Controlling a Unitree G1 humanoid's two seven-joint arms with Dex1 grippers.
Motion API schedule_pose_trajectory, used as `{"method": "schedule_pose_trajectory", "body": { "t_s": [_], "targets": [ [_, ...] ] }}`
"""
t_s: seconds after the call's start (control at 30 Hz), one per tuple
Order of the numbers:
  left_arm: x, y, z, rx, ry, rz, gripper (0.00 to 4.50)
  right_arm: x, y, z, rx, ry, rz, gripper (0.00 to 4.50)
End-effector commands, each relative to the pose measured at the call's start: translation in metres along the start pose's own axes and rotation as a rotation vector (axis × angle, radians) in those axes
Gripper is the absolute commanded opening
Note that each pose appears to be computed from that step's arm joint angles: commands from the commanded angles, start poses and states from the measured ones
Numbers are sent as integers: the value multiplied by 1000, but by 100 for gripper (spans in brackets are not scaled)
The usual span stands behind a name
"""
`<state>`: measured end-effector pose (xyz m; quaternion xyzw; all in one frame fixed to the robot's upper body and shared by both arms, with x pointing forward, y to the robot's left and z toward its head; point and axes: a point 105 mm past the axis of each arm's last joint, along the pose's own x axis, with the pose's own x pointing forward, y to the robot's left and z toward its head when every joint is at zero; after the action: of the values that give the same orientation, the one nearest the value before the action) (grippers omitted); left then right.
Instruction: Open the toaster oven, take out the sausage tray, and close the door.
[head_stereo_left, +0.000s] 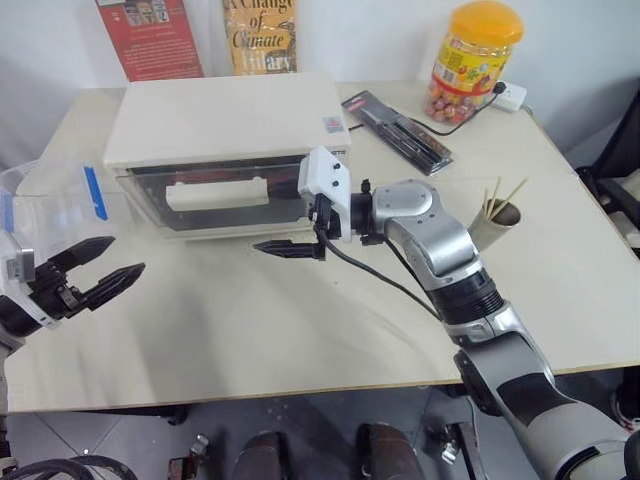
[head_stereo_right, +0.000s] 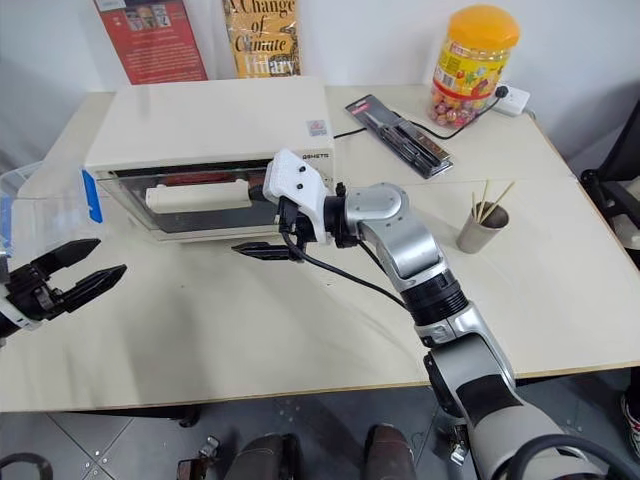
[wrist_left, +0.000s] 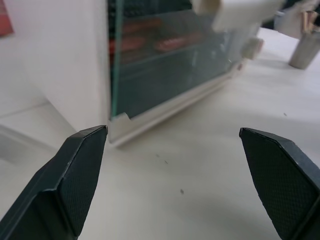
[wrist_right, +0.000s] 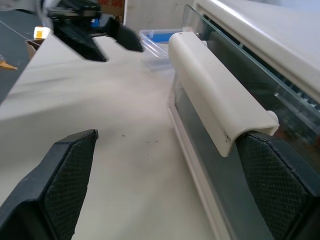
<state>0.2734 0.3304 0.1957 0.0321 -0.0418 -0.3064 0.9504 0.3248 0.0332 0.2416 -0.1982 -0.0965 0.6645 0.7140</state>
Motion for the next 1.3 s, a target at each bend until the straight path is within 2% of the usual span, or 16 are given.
{"method": "schedule_pose_trajectory", "body": {
  "t_s": [0.03, 0.27, 0.43, 0.47, 0.73, 1.0, 1.3],
  "targets": [
    [-22, 14, 28, 39, -44, 41, 391, 9, 24, 24, -61, -80, 97, 450],
    [-47, 27, 50, 52, -78, 52, 169, 12, 39, 13, -30, -67, 121, 450],
    [-35, 25, 55, 54, -75, -11, 18, 15, 48, 6, -9, -60, 135, 450],
    [-29, 26, 55, 62, -75, -16, 5, 15, 50, 5, -3, -59, 137, 450],
    [6, 30, 51, 70, -66, -89, 5, 15, 56, -1, 27, -45, 112, 450],
    [39, 20, 26, 33, 30, -220, 5, 2, 55, -6, 76, -17, 15, 450],
    [56, 11, 14, 13, 53, -287, 5, -22, 66, -34, 118, 132, -67, 450]
  ]
}}
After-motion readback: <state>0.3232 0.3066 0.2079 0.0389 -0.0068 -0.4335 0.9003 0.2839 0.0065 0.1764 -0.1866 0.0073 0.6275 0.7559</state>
